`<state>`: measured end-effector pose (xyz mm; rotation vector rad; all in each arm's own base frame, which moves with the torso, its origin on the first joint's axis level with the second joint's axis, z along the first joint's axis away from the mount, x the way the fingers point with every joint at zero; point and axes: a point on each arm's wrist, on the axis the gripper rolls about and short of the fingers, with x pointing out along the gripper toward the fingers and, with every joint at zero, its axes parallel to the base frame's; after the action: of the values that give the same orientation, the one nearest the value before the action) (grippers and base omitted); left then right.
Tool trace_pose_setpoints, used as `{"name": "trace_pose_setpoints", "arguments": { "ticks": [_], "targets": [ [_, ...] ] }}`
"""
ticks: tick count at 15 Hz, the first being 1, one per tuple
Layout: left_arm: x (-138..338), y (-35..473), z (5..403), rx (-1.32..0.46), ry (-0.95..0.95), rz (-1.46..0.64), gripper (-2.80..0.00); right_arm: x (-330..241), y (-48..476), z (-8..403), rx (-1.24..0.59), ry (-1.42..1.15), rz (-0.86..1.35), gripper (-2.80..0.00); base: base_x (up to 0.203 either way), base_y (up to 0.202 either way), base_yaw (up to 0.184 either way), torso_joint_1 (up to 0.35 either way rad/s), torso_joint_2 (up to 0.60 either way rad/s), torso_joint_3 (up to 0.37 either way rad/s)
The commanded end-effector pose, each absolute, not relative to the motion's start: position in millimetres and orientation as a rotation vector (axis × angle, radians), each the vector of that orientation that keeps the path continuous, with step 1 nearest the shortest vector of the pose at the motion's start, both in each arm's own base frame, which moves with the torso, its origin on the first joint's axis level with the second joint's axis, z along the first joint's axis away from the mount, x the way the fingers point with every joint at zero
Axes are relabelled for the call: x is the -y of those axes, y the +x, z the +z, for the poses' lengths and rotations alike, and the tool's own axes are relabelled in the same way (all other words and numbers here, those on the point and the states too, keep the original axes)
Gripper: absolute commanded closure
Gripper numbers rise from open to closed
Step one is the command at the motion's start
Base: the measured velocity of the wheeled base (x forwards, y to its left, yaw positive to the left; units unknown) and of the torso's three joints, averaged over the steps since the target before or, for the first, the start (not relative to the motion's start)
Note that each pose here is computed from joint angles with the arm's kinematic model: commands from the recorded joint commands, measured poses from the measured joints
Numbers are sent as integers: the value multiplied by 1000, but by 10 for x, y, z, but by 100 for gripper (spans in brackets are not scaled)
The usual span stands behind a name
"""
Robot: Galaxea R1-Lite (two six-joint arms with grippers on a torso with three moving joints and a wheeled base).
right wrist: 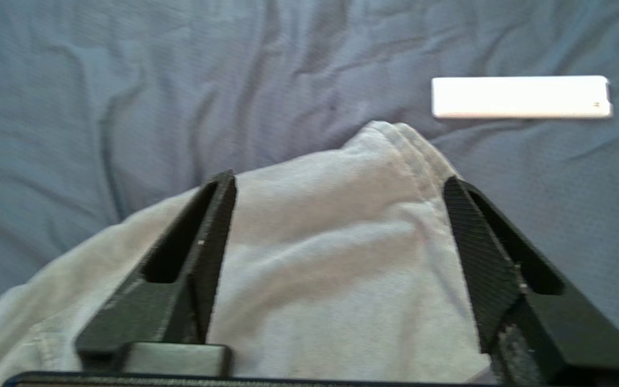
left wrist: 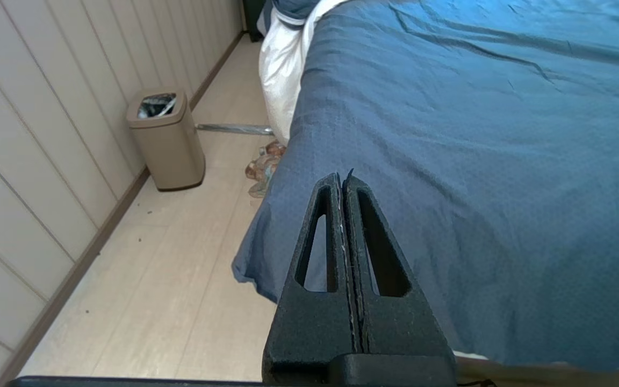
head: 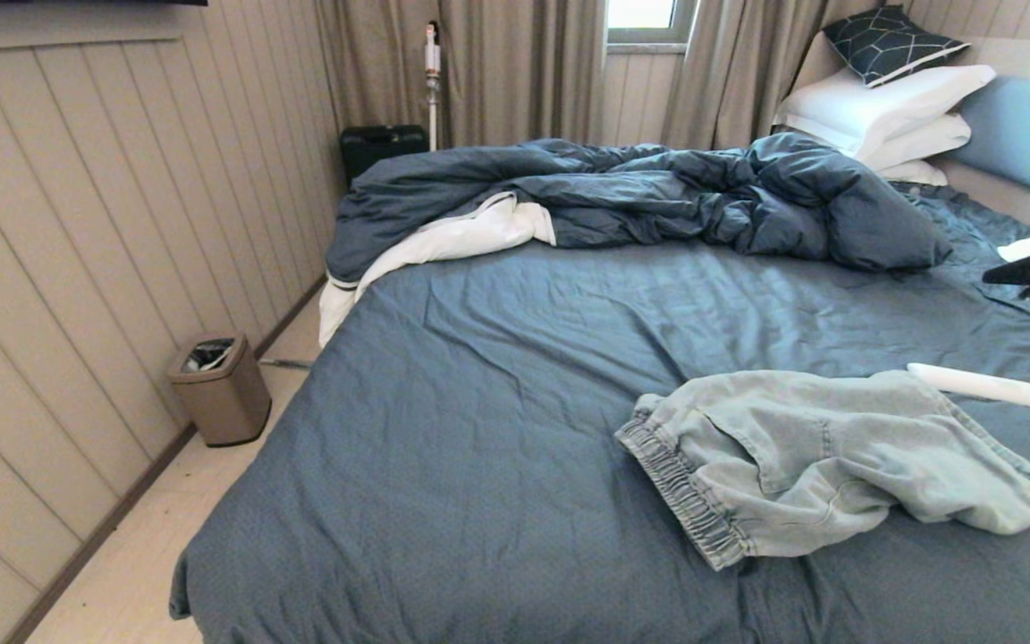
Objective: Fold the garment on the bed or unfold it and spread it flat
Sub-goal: Unford the blue shorts
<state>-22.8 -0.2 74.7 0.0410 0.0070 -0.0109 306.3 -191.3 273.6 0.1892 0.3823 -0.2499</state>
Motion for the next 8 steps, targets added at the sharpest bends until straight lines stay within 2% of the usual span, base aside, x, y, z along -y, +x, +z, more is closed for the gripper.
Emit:
{"name": "trace_pose_setpoints", "arguments": {
  "ticks": [1,5,8],
  "targets": [
    [2,-228,747,-7,40,-11,0,2006,3000,2692,-393,209,-253,-280,0,0,0,0,0,0],
    [-1,-252,779,-28,43,1,0,1818,2668,2866,-359,222,-186,-280,0,0,0,0,0,0],
    [2,-331,1025,-41,35,-12,0,1546,2327,3016,-333,215,-141,-280,0,0,0,0,0,0]
  ]
}}
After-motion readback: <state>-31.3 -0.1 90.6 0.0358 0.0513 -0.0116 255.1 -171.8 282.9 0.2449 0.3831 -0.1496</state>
